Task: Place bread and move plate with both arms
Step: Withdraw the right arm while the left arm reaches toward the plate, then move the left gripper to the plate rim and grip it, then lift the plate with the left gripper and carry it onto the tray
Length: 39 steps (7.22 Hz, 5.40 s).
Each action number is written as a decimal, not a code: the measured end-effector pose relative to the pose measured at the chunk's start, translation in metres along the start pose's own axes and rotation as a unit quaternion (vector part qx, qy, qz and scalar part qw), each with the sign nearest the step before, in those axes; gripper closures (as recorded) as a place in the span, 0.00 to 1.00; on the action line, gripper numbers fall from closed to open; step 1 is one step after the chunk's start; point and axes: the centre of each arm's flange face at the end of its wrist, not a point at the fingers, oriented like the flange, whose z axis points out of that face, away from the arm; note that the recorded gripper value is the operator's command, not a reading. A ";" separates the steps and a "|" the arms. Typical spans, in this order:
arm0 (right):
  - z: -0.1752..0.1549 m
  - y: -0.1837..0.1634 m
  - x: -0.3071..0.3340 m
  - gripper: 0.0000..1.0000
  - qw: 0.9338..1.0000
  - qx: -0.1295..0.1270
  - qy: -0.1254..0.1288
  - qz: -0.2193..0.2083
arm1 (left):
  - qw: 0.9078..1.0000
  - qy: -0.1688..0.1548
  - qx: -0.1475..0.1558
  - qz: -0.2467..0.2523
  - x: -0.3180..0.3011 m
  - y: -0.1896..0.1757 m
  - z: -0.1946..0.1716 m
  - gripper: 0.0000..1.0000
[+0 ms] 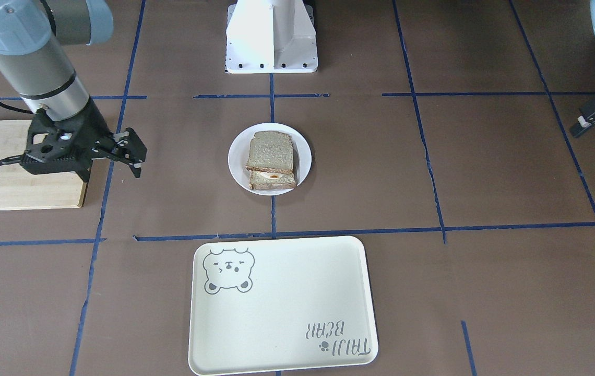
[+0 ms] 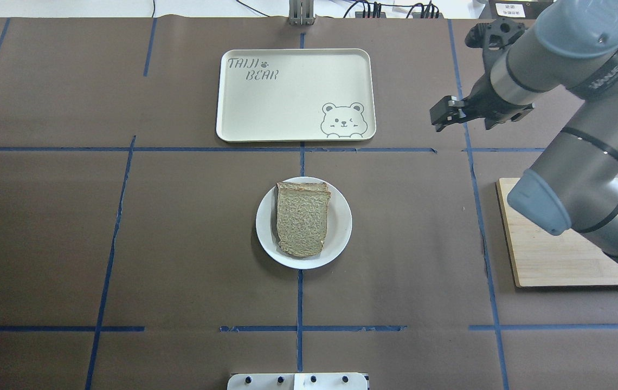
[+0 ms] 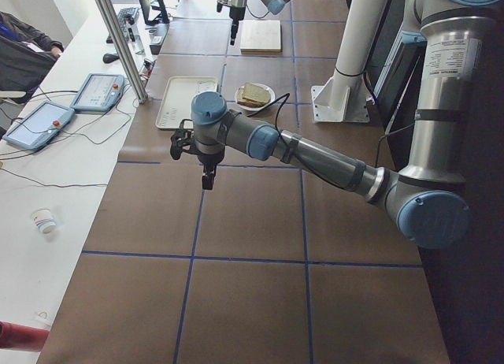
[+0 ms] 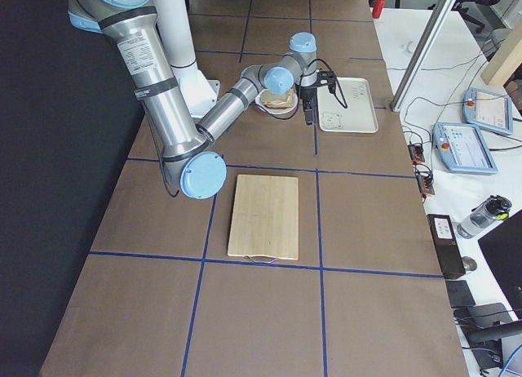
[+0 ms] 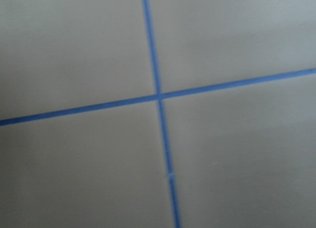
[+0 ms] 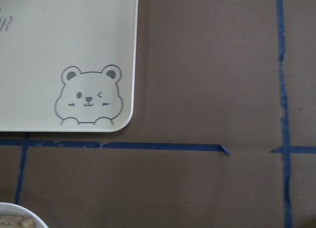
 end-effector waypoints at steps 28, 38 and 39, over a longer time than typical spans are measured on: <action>-0.049 0.025 0.309 0.00 0.990 -0.132 -0.027 -0.031 | 0.942 0.248 0.008 -0.226 0.338 0.200 0.333 0.97; -0.050 0.049 0.347 0.00 0.993 -0.112 -0.023 -0.024 | 0.871 0.313 0.121 -0.359 0.377 0.085 0.291 0.98; -0.046 0.056 0.354 0.00 0.994 -0.101 -0.023 -0.032 | 0.856 0.307 0.160 -0.384 0.383 0.059 0.306 0.98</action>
